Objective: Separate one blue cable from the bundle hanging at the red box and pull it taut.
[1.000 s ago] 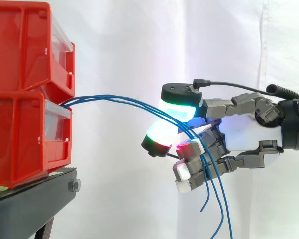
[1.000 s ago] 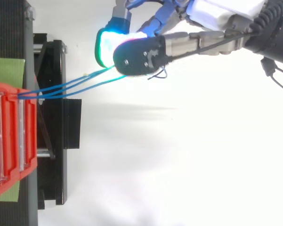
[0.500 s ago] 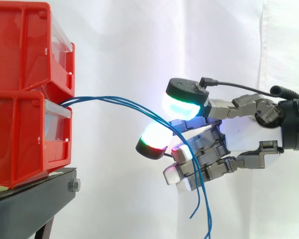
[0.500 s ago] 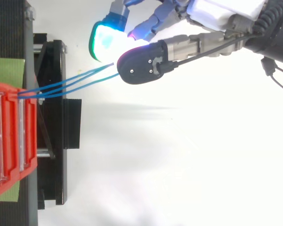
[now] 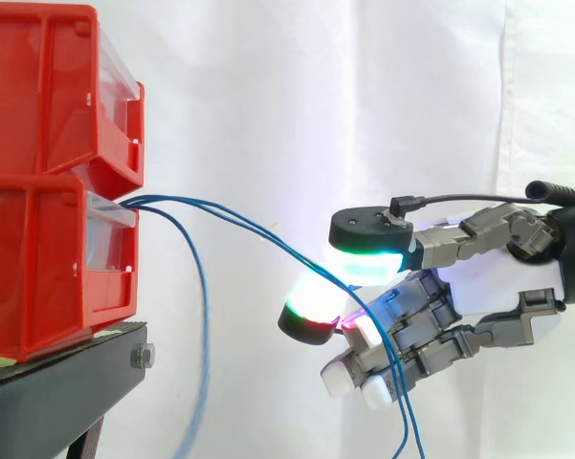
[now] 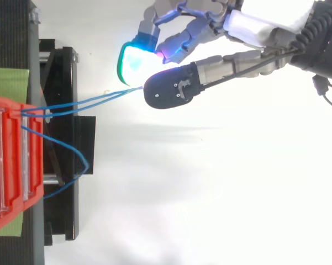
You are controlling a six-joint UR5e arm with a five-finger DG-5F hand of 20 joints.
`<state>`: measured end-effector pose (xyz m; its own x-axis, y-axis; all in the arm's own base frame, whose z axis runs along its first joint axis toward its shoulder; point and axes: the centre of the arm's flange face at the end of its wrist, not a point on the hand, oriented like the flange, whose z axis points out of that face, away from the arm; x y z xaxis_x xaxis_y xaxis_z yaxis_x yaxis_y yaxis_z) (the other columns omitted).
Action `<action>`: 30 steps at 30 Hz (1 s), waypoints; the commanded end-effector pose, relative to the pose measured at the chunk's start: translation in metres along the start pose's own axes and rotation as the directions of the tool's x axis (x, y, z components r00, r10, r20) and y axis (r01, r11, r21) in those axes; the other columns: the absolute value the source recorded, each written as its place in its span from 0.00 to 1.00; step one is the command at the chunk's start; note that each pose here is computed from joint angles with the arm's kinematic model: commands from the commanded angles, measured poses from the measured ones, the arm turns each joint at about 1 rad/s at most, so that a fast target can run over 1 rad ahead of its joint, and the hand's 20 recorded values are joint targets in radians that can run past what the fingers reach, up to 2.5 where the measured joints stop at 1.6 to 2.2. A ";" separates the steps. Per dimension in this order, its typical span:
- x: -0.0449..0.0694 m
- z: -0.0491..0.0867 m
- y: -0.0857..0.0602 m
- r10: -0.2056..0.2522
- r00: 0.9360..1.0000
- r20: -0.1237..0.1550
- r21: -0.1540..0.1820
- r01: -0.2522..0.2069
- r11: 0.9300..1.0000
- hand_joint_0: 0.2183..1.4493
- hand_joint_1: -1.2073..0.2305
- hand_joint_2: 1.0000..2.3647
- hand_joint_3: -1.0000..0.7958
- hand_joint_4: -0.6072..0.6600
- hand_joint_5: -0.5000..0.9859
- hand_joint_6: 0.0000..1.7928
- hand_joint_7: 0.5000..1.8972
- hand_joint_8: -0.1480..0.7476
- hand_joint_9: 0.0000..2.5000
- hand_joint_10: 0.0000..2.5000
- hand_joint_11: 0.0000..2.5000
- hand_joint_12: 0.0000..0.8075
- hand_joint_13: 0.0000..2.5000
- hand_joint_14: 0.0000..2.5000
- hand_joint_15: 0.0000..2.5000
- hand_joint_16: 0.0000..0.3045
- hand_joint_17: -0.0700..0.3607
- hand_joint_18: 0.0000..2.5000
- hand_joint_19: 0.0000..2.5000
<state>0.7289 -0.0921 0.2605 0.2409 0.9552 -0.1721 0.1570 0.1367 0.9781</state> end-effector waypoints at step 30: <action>0.014 -0.003 0.001 0.011 1.000 -0.015 0.001 -0.011 1.000 0.26 0.41 0.00 0.28 0.63 0.17 0.46 0.22 0.47 0.41 0.04 0.62 0.37 0.58 0.09 0.56 0.16 0.42 0.30 0.24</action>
<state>0.7300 -0.0781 0.2599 0.2282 0.9595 -0.1654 0.1561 0.1316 0.9789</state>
